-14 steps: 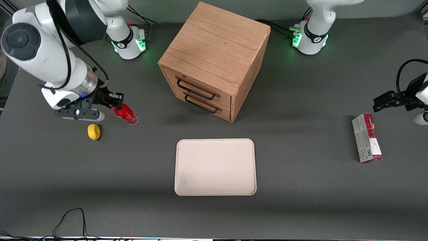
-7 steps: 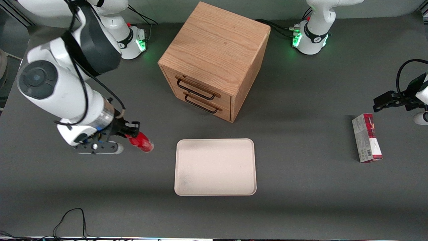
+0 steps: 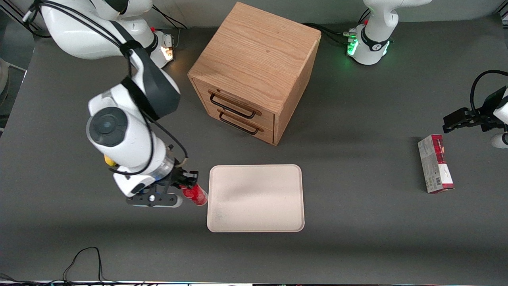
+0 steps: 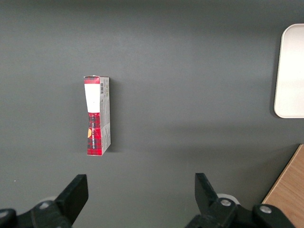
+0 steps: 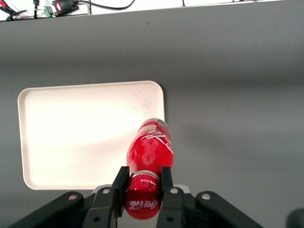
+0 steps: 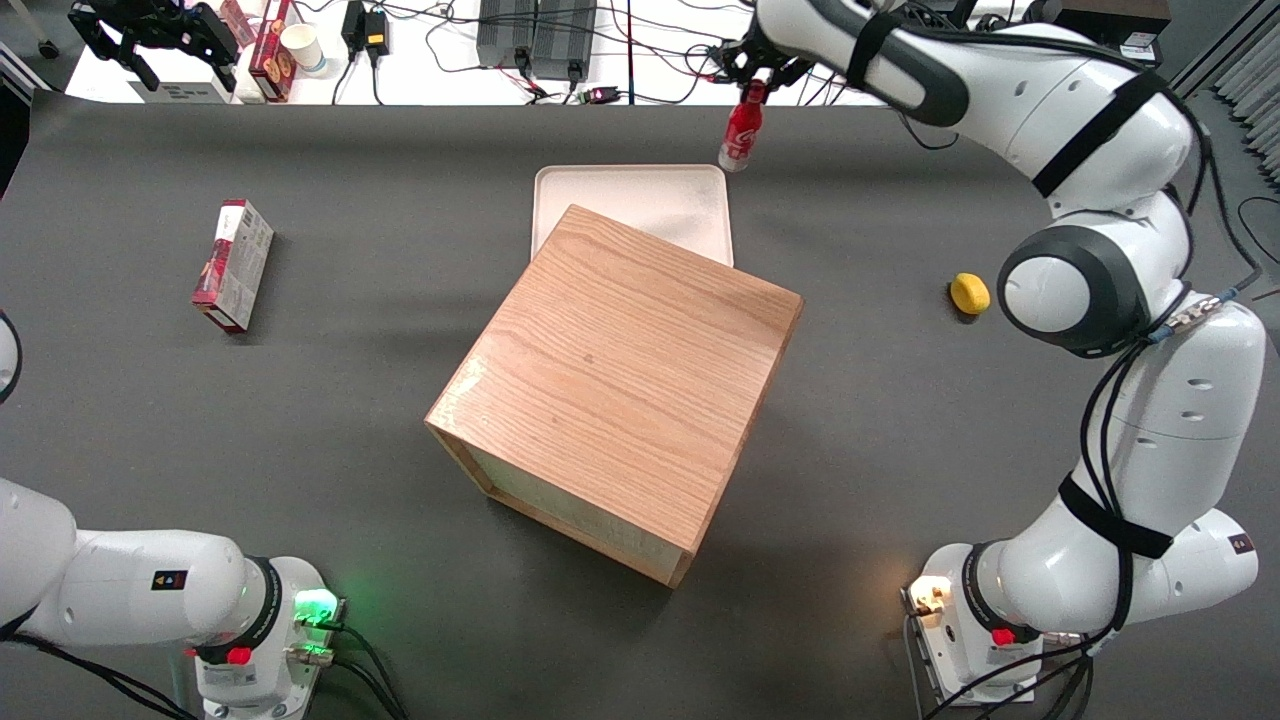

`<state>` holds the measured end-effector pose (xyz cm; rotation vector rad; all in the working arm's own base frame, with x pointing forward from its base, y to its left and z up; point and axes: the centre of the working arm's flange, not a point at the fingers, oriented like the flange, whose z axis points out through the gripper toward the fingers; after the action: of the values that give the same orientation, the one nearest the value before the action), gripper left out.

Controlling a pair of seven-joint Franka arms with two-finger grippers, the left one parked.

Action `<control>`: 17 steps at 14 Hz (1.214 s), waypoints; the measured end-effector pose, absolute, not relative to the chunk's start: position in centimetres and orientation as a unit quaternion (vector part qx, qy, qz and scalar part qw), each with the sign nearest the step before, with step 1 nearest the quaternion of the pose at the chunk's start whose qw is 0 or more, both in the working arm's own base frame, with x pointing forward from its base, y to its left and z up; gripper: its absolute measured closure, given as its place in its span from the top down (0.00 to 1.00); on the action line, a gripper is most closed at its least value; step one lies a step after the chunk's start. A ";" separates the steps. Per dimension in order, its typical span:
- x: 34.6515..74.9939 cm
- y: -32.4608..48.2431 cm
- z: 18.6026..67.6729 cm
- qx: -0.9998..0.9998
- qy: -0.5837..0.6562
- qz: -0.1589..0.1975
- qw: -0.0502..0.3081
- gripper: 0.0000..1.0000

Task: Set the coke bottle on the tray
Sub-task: 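Carry the held bottle with the right gripper over the white tray, then lower the bottle onto the tray and open the right gripper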

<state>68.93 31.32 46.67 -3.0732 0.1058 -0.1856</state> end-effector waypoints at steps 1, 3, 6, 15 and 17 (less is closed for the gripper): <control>69.0 32.2 46.0 -0.997 0.035 -0.066 0.035 0.32; 69.6 33.0 43.7 -0.996 0.032 -0.075 0.038 0.32; 71.2 33.2 37.7 -0.996 0.029 -0.080 0.039 0.32; 72.1 33.2 33.7 -0.995 0.029 -0.083 0.045 0.32; 72.1 33.1 32.9 -0.995 0.028 -0.084 0.046 0.32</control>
<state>72.09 33.13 32.91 -3.0372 0.0853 -0.2564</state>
